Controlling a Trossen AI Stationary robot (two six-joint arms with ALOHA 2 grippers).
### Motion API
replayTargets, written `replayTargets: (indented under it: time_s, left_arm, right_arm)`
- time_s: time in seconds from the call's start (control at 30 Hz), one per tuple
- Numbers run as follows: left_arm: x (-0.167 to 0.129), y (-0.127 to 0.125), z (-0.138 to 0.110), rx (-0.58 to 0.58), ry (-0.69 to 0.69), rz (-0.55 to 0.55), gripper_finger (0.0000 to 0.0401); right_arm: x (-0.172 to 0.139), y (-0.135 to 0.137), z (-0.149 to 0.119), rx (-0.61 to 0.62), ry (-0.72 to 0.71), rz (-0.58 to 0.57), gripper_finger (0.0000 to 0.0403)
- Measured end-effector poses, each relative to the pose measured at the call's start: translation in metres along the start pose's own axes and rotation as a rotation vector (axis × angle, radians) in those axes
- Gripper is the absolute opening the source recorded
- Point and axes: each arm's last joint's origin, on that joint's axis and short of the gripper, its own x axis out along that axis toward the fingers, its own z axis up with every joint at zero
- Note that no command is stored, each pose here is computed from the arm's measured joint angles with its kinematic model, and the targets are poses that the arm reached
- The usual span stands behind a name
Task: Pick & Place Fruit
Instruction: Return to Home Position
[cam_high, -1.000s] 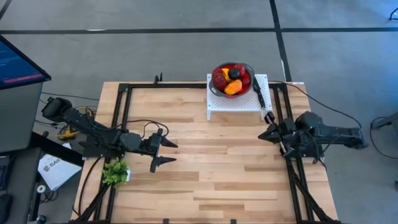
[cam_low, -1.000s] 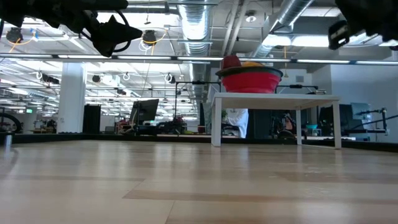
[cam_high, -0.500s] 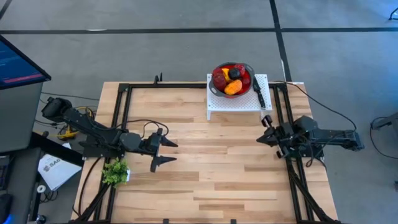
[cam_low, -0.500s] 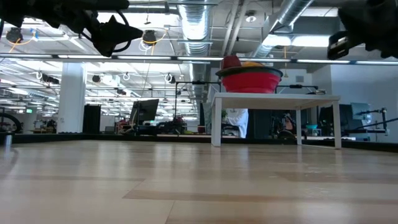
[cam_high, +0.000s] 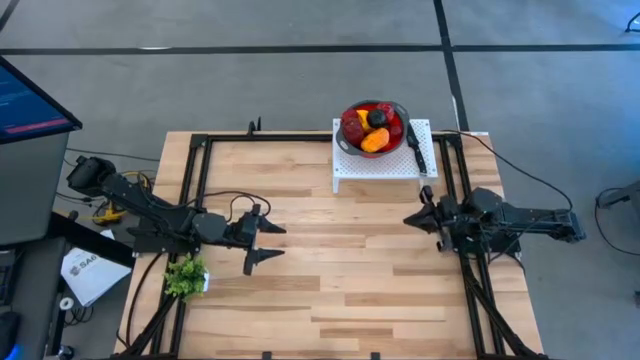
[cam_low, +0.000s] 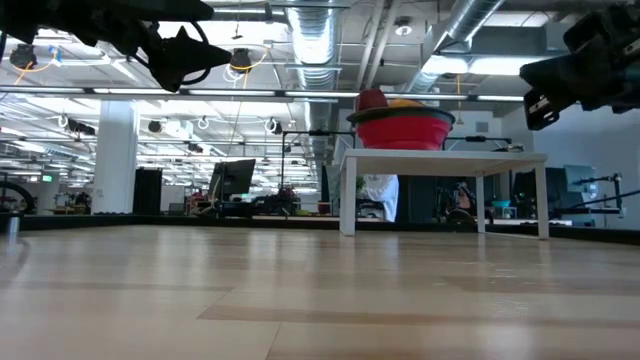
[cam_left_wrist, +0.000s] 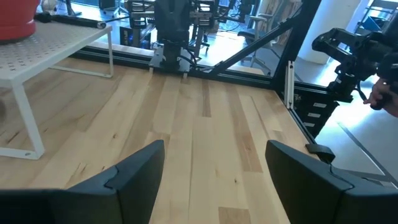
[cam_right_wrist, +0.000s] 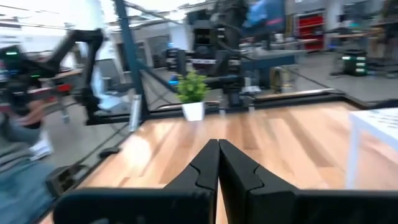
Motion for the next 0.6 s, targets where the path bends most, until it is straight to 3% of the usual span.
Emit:
replayTargets:
  time_s: [0.37, 0.47, 0.6]
  left_arm:
    - [0.000, 0.000, 0.000, 0.033, -0.001, 0.002, 0.0260]
    - [-0.005, 0.001, 0.006, 0.087, -0.032, 0.013, 0.0205]
    - [-0.021, 0.013, 0.020, 0.116, -0.075, 0.028, 0.0074]
  right_arm:
    - [0.000, -0.001, 0.000, 0.001, 0.000, -0.030, 0.0004]
    - [0.000, -0.001, 0.000, 0.001, 0.000, -0.030, 0.0004]
    - [0.000, -0.001, -0.001, 0.001, 0.000, -0.030, 0.0004]
